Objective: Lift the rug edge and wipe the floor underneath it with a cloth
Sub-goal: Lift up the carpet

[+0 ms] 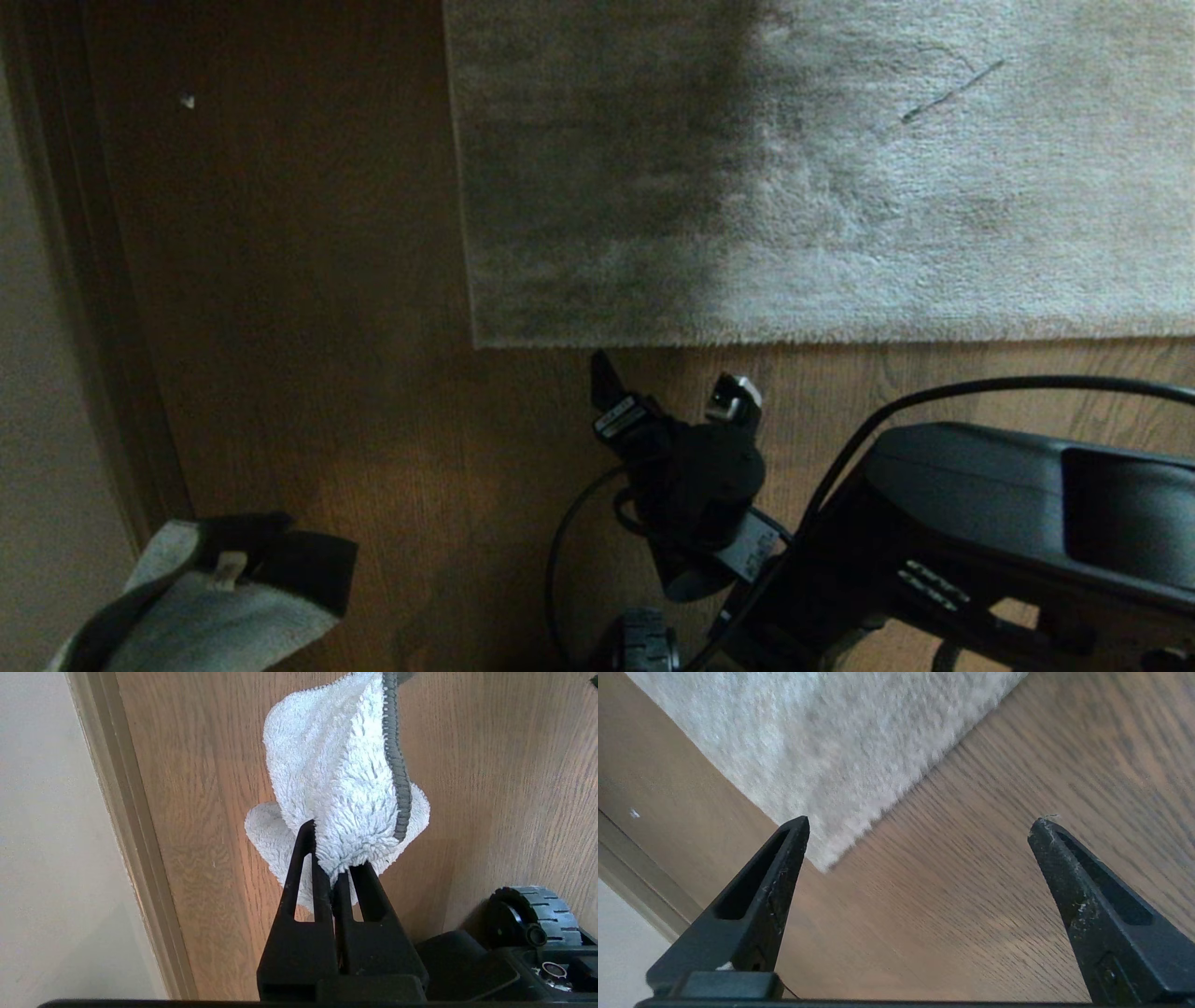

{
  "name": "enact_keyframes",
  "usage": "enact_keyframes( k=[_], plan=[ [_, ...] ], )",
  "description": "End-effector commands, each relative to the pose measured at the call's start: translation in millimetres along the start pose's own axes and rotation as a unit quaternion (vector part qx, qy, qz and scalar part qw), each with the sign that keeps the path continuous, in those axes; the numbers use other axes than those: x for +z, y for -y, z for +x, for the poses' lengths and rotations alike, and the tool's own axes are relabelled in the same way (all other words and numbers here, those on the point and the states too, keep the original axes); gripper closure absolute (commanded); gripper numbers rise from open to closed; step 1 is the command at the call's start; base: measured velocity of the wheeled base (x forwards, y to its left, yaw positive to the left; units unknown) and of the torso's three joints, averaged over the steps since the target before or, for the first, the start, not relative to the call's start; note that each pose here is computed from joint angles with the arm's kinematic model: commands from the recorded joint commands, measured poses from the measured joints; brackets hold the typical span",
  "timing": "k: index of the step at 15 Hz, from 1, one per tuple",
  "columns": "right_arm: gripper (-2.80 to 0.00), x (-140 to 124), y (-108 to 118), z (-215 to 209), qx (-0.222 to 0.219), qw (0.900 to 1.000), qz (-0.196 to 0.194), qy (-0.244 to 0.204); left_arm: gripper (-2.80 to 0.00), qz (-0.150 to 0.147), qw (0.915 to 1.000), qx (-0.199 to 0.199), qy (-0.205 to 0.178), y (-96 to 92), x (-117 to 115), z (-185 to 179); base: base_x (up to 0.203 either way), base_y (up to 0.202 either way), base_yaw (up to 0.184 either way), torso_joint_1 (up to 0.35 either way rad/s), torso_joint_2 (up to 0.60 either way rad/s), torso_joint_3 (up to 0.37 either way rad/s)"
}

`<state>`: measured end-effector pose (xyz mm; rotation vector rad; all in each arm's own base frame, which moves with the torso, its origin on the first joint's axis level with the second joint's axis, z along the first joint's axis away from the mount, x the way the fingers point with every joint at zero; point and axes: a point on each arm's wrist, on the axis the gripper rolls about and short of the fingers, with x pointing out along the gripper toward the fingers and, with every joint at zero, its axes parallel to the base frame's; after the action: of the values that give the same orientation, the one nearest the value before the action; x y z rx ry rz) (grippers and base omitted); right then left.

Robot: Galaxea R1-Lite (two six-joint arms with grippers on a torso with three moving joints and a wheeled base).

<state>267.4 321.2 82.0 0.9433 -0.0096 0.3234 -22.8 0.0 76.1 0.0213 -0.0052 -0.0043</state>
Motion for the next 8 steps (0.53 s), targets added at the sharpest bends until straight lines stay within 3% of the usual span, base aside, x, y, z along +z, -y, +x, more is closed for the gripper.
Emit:
enact_keyframes(
  k=[1, 8],
  plan=[
    [-2.80, -5, 4, 2, 0.008, 1.000, 0.009, 0.010, 0.00, 0.000, 1.0000, 0.000, 0.000, 0.0, 0, 0, 0.000, 0.000, 0.000, 0.000, 0.00, 0.000],
    [-2.80, -12, 2, 12, 0.017, 0.999, 0.019, 0.020, 0.00, 0.000, 1.0000, 0.000, 0.000, 0.0, 0, 0, 0.000, 0.000, 0.000, 0.000, 0.00, 0.000]
  ],
)
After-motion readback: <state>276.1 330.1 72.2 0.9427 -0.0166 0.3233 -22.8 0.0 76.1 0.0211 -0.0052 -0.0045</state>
